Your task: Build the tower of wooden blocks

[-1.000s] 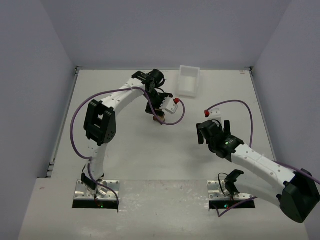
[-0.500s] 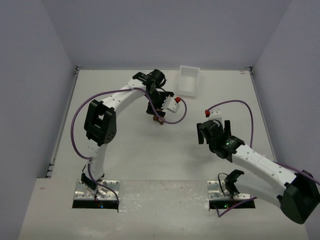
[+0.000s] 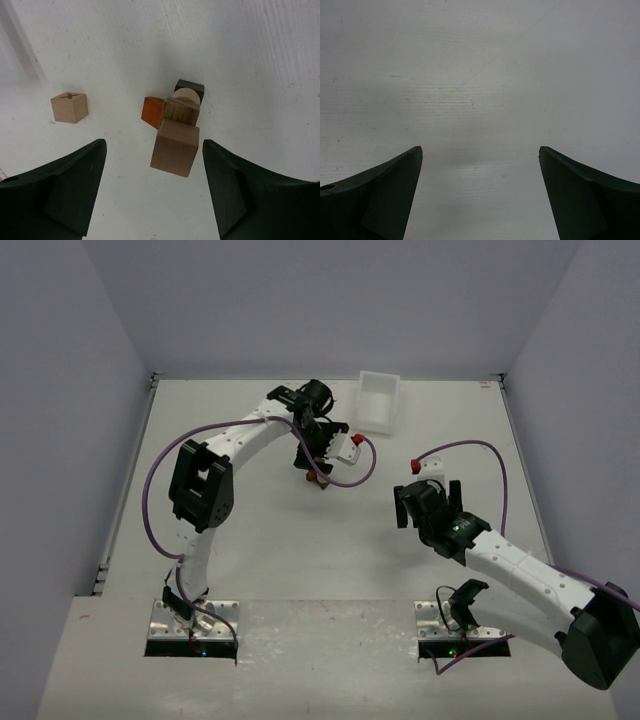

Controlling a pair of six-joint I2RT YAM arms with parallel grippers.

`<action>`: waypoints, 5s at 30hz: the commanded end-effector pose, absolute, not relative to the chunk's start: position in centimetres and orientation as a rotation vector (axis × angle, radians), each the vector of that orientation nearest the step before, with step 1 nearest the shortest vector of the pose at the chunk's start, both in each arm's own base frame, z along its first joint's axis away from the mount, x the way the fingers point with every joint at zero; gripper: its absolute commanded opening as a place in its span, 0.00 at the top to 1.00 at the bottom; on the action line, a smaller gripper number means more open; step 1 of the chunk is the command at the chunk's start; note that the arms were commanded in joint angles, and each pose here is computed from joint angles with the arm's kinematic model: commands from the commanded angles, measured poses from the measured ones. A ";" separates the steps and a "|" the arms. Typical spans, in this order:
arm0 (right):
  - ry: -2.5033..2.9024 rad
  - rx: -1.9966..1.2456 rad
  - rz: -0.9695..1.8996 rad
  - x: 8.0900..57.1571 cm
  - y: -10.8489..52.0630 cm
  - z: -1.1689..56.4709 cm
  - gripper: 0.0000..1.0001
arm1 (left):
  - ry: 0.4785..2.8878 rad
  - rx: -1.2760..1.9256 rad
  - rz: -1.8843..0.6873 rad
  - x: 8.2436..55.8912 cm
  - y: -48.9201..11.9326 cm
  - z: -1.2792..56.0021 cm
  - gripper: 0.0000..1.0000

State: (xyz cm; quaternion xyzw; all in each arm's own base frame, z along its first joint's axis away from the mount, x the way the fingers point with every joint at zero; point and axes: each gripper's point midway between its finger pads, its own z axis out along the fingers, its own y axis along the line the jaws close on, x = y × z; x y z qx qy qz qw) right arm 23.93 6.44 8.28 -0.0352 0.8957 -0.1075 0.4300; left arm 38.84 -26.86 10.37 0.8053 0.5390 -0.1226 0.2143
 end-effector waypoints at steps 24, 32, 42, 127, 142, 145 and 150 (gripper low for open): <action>2.192 -0.039 -0.232 24.8 6.9 9.9 0.01 | 1.479 2.168 -0.264 39.8 -27.5 12.2 0.21; 2.190 -0.047 -0.213 24.7 7.2 10.0 0.01 | 1.457 2.154 -0.303 38.6 -27.6 14.0 0.18; 2.135 -0.103 -0.074 25.7 9.4 11.2 0.01 | 1.394 1.848 -0.409 35.9 -29.2 23.3 0.00; 2.256 0.217 0.078 50.8 25.0 5.7 0.92 | 1.962 -0.720 -0.189 35.6 -3.3 15.3 0.00; 2.078 -0.415 0.177 43.2 22.7 12.0 0.96 | 1.993 -0.537 -0.297 33.6 -5.3 19.5 0.00; 2.037 -0.575 0.197 42.7 23.2 12.8 0.95 | 1.995 -0.499 -0.341 32.6 -5.8 19.9 0.00; 2.005 -0.731 0.258 41.6 24.4 13.3 0.95 | 1.985 -0.431 -0.454 32.6 -7.7 20.1 0.00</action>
